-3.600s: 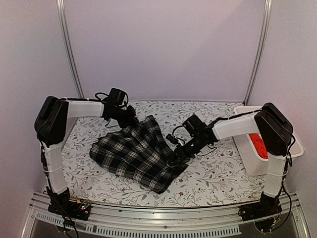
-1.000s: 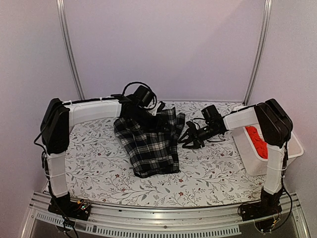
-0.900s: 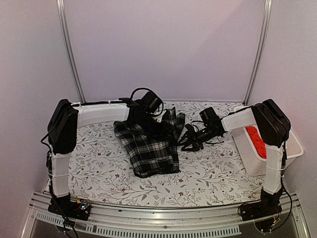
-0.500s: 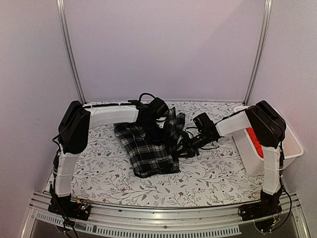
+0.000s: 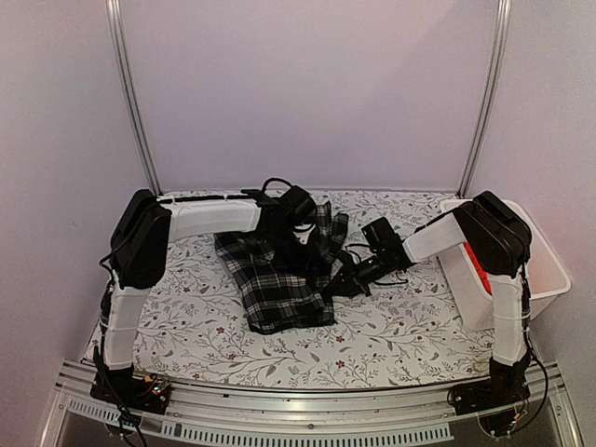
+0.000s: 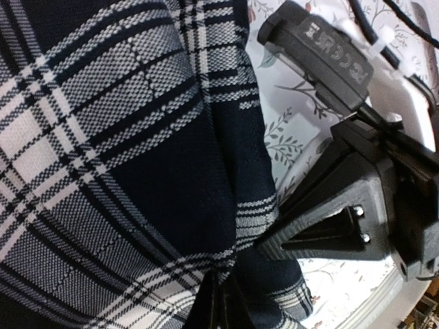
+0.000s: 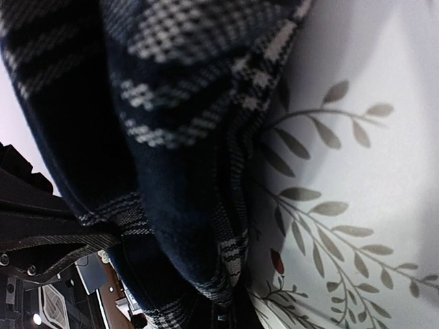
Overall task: Fold and stack the mixed laundry pile
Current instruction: Adjust the rectangle-folded skirt at the center of the board.
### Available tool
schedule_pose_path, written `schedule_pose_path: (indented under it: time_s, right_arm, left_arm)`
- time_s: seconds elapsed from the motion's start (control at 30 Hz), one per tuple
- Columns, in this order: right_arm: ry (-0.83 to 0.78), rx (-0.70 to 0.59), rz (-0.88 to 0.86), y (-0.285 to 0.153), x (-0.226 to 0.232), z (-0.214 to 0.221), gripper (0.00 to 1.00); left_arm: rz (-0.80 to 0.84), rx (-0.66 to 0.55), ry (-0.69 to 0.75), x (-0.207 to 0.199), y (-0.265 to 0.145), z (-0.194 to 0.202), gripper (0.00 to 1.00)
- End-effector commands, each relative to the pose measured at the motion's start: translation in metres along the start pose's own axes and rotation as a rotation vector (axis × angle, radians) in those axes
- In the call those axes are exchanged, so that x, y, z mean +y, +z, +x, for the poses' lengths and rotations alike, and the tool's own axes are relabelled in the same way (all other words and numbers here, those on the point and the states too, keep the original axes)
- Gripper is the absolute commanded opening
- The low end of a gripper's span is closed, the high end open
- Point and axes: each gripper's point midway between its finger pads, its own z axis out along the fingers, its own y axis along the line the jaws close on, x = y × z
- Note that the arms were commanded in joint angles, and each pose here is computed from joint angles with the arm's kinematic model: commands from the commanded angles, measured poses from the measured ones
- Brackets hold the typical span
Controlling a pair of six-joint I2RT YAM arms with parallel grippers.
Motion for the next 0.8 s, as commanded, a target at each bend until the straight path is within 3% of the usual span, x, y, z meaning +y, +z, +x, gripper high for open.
schedule_pose_path:
  time_s: [0.0,0.27,0.77]
  right_arm:
    - [0.002,0.017,-0.028,0.009,0.0,0.004,0.0]
    - [0.003,0.02,-0.039,0.011,0.003,0.005,0.0]
    - [0.012,0.011,-0.055,0.008,0.007,0.012,0.01]
  left_arm:
    - [0.091,-0.022,0.052,-0.022,-0.033,0.005,0.0]
    - [0.205,-0.029,0.072,-0.046,-0.052,0.01,0.0]
    - [0.338,0.075,0.044,-0.044,0.005,0.033,0.0]
